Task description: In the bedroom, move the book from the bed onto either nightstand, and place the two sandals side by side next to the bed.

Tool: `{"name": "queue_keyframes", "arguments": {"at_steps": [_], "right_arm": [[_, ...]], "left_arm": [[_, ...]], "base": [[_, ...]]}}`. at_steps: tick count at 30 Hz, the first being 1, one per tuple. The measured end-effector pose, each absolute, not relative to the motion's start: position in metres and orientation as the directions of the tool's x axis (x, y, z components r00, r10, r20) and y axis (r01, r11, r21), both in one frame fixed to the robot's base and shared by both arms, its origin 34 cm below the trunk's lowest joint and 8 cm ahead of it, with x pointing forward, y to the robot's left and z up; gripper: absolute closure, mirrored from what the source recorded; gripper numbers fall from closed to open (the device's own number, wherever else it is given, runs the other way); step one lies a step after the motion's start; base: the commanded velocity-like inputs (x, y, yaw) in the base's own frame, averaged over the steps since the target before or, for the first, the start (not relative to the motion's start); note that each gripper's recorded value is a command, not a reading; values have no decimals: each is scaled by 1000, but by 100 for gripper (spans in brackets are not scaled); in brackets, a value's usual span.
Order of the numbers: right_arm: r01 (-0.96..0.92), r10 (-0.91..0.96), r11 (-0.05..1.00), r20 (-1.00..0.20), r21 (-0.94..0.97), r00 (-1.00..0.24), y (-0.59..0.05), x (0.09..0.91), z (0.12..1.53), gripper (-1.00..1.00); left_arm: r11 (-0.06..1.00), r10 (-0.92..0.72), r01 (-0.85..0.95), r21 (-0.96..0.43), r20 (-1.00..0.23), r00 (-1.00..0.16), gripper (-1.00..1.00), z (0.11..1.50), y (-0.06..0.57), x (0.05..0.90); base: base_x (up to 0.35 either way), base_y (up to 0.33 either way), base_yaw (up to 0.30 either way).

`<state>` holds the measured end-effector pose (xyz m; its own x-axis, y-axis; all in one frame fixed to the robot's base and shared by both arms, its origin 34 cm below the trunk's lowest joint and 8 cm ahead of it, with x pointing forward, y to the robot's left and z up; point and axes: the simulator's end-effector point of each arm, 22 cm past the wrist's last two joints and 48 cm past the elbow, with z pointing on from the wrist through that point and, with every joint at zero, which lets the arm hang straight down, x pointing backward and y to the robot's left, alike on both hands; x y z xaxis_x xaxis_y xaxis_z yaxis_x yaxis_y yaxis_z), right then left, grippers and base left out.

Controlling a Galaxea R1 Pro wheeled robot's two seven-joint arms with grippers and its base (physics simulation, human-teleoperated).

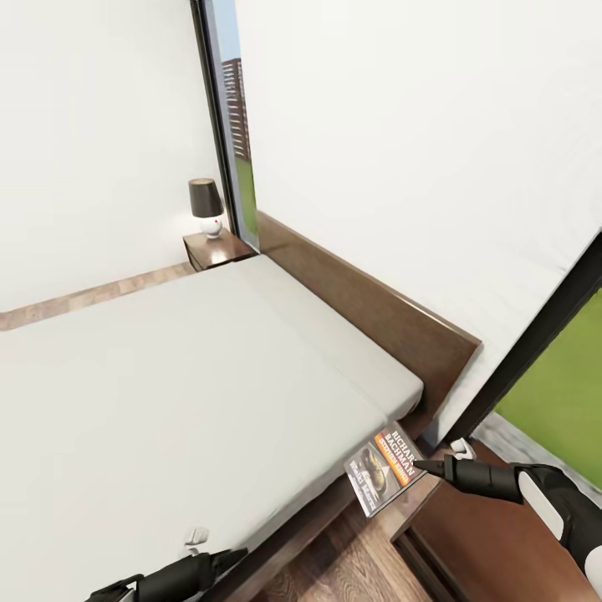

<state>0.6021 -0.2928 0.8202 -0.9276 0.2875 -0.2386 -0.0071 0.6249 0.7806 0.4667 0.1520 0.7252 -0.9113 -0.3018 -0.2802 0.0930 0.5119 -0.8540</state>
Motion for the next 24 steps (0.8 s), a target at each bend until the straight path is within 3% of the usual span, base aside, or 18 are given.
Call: {"name": "queue_keyframes", "arguments": {"at_steps": [24], "right_arm": [[-38, 288, 624, -275, 780, -917, -293, 608, 840, 100]], "left_arm": [[512, -302, 126, -850, -316, -900, -100, 739, 152, 477]], "base": [[0, 0, 0]]}}
